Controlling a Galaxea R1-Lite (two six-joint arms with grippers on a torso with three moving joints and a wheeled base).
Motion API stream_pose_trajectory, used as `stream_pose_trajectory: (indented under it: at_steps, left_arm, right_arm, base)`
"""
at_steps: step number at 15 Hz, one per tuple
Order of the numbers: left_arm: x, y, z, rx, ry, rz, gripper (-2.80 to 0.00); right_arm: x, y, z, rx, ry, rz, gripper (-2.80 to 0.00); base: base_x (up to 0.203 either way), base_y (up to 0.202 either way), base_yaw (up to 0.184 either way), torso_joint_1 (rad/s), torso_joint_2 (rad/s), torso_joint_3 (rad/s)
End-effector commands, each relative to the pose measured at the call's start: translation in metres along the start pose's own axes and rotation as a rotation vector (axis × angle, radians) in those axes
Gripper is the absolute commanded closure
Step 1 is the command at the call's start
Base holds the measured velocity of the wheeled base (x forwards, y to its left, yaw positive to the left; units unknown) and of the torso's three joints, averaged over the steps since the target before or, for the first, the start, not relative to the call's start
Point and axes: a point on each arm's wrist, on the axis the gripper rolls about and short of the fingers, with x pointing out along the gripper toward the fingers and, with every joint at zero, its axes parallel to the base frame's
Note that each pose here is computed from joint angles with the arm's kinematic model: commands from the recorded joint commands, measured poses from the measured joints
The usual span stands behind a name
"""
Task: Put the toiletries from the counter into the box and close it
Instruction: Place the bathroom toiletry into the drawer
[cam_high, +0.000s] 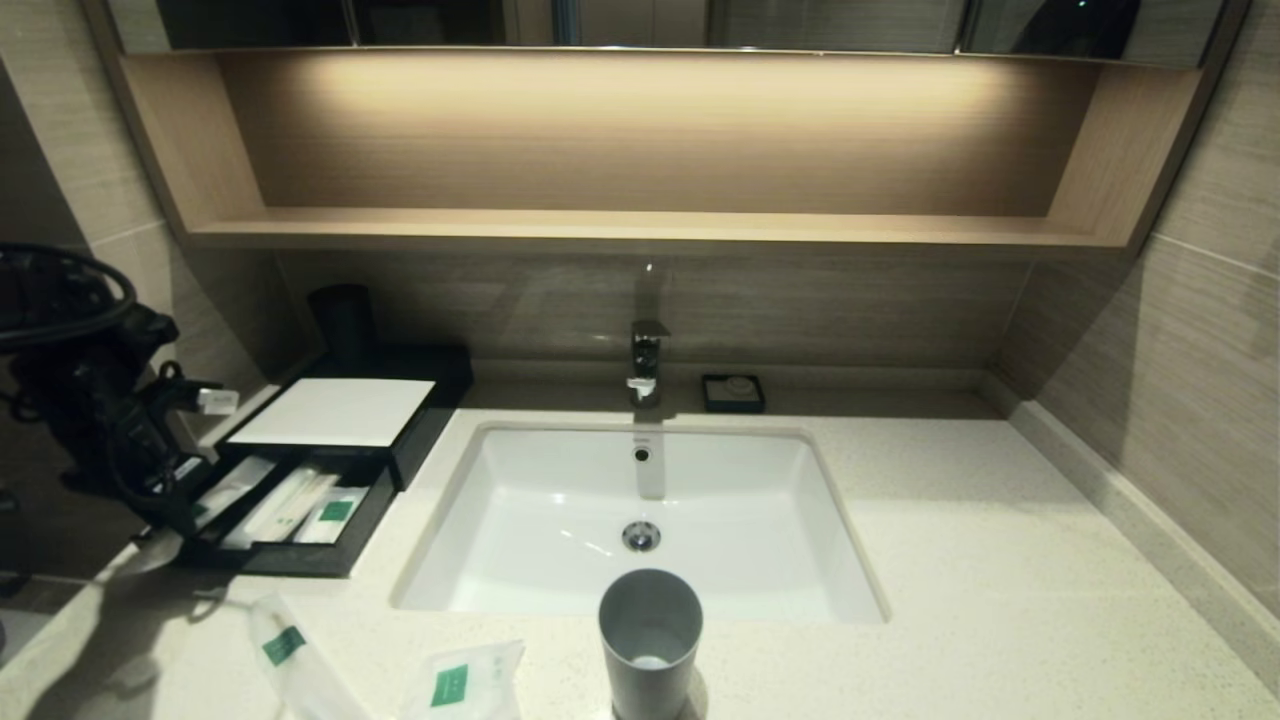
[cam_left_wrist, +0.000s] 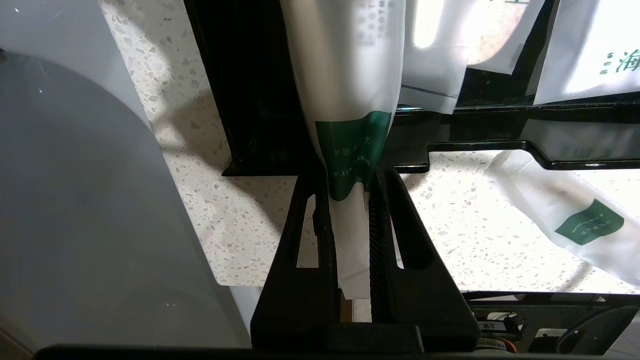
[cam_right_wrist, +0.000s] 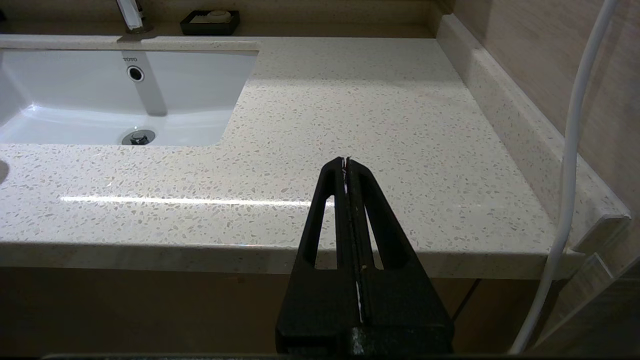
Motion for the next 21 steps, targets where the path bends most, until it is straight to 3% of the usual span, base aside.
stream_pose_trajectory:
  at_steps: [1,11,21]
  left_arm:
    - [0.003,-0.002,0.002,0.008,0.000,-0.011,0.00]
    - [0.005,0.000,0.013,-0.021,-0.089,0.022,0.00]
    - [0.011,0.001,0.024,-0.008,-0.159,0.014,0.00]
  right_arm:
    - [0.000,0.000,0.000,-0.001,0.002,0.000,0.00]
    - [0.000,0.000,0.000,-0.002,0.002,0.000,0.00]
    - [0.000,0.000,0.000,-0.002,0.002,0.000,0.00]
  base:
    - [0.000,0.000,0.000,0.000,0.00,0.000]
    - [0.000,0.000,0.000,0.000,0.00,0.000]
    - [0.000,0.000,0.000,0.000,0.00,0.000]
